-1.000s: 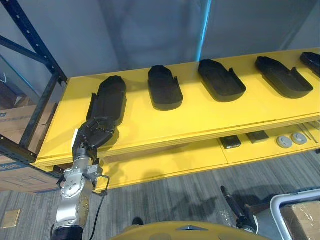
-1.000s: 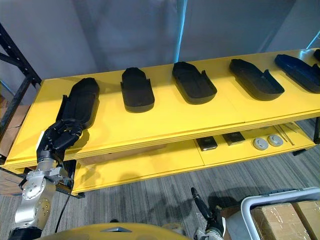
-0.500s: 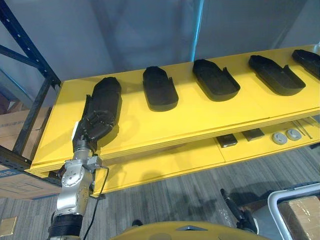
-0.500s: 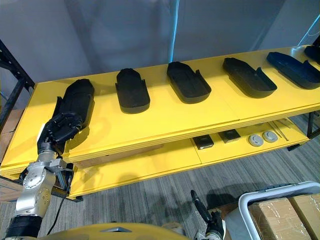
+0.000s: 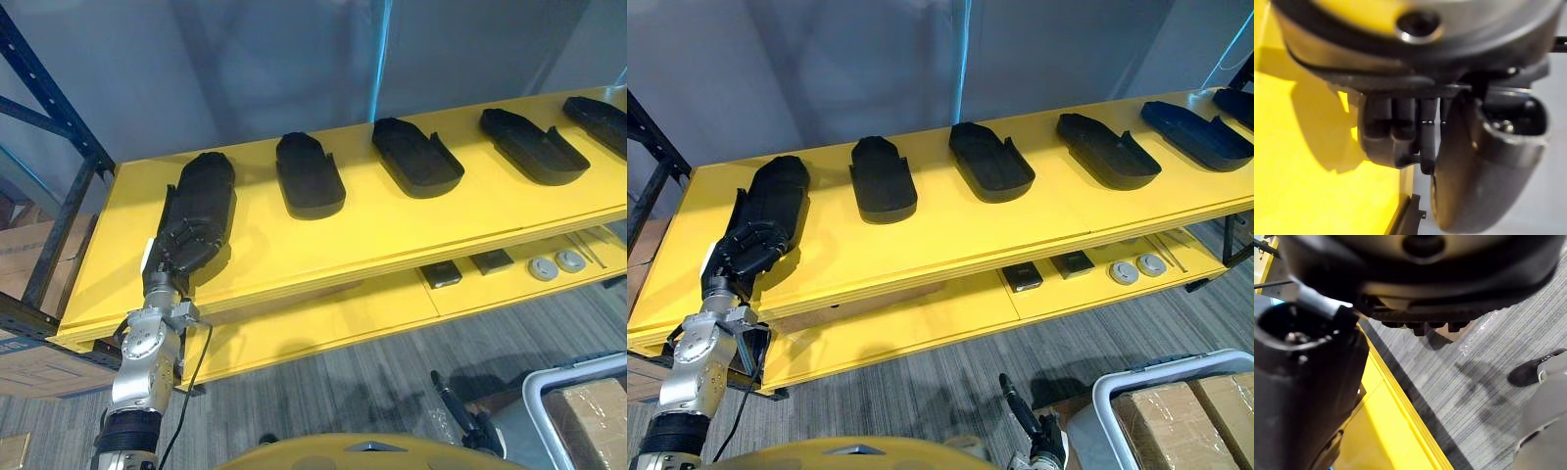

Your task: Walk over and take three plastic housings, then place them on the shelf

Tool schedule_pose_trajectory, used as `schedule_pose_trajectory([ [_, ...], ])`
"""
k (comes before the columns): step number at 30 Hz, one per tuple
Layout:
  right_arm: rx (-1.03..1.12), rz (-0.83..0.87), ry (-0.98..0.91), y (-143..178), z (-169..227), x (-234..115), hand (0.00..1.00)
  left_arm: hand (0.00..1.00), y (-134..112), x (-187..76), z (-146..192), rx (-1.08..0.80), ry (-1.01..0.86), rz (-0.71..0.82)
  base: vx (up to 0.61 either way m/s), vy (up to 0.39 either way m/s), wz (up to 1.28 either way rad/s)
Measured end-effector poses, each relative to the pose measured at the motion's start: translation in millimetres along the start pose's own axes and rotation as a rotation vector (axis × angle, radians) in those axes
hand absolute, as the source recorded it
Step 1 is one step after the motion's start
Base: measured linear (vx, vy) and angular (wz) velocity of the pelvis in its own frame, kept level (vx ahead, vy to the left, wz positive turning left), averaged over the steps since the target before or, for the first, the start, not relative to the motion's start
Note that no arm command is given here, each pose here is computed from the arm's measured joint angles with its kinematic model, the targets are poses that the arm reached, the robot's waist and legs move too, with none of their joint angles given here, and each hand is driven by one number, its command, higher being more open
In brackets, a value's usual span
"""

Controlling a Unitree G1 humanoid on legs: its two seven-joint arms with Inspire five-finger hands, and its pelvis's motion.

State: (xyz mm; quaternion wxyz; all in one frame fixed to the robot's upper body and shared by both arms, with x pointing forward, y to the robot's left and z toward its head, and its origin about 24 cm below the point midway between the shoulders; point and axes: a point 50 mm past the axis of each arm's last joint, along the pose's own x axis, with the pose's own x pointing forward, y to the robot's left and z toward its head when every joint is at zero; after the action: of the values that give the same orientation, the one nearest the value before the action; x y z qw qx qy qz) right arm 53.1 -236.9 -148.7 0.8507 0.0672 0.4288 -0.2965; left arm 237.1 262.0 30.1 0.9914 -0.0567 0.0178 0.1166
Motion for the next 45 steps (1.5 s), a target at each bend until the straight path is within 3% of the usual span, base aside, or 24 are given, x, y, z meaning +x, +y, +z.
schedule_pose_trajectory([
  [4,0.000,0.000,0.000,0.1,0.1,0.0,1.00,0.00,0.5,0.1,0.9,0.000,-0.007,0.013,0.00,0.000,0.00],
  [5,0.000,0.000,0.000,0.0,0.0,0.0,1.00,1.00,0.3,0.2,1.5,-0.001,-0.010,0.015,0.00,0.000,0.00],
  [10,-0.001,-0.005,0.005,-1.4,-1.7,-0.9,1.00,1.00,-5.3,0.6,13.7,0.029,-0.063,0.003,0.00,0.000,0.03],
  [14,-0.001,-0.010,0.007,-2.2,-2.5,-1.2,1.00,1.00,-19.3,-2.0,45.0,0.020,-0.228,-0.072,0.00,0.000,0.10],
  [21,-0.001,-0.010,0.006,-1.9,-2.1,-1.0,1.00,1.00,-46.1,-21.0,98.3,-0.111,-0.506,-0.337,0.00,0.000,0.00],
  [25,-0.001,-0.025,0.010,-3.6,-3.3,-1.4,1.00,1.00,-52.9,-28.0,111.0,-0.192,-0.566,-0.397,-0.02,0.002,-0.03],
  [31,-0.002,-0.034,0.021,-5.2,-6.1,-2.3,1.00,1.00,-49.7,-14.3,104.0,-0.239,-0.471,-0.238,-0.05,0.005,-0.04],
  [36,-0.010,-0.026,0.043,-6.7,-11.5,-4.7,1.00,1.00,-40.3,40.5,78.6,-0.244,-0.261,0.034,-0.05,0.013,-0.14],
  [39,-0.022,-0.019,0.072,-10.1,-19.8,-9.0,1.00,1.00,-24.1,59.1,74.2,-0.157,-0.196,0.159,0.02,0.011,-0.21],
  [45,-0.057,-0.016,0.131,-19.6,-35.9,-17.7,1.00,1.00,-2.4,87.5,101.7,-0.085,-0.213,0.249,0.07,-0.001,-0.20],
])
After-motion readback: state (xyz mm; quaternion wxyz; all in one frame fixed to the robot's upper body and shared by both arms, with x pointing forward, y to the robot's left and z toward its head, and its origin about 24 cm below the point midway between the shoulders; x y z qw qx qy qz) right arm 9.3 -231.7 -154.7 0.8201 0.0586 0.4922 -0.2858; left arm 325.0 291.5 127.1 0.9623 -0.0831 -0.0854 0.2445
